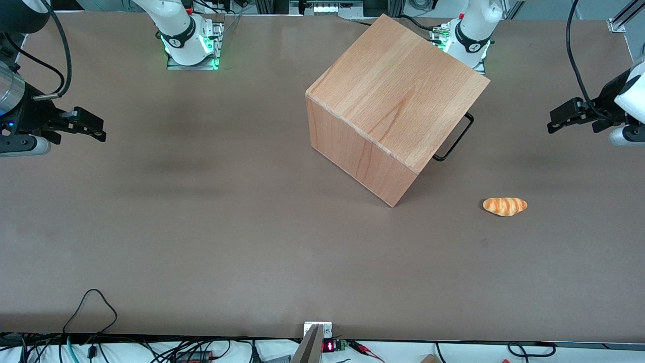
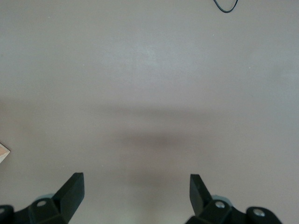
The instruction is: Open top drawer with left arm
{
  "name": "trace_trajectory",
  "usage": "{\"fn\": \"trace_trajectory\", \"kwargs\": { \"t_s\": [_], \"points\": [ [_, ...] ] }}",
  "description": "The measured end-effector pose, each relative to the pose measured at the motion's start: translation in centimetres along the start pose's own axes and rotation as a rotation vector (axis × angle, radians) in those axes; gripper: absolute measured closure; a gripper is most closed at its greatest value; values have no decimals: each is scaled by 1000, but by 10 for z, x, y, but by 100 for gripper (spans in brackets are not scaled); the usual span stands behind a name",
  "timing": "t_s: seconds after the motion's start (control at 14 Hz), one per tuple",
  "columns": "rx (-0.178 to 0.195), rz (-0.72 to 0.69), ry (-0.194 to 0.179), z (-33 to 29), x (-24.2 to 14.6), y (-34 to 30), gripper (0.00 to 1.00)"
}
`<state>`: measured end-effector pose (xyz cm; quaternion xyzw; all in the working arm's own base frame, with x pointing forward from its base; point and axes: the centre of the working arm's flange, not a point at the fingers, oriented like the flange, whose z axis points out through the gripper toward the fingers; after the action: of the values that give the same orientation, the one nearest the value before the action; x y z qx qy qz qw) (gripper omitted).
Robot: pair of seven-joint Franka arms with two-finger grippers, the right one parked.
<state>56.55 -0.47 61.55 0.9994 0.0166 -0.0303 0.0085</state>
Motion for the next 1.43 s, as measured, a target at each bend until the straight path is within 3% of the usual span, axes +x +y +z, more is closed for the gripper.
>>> {"fn": "trace_trajectory", "kwargs": {
  "t_s": [1.43],
  "points": [
    [1,0,-22,4,-2,0,0]
  ]
}}
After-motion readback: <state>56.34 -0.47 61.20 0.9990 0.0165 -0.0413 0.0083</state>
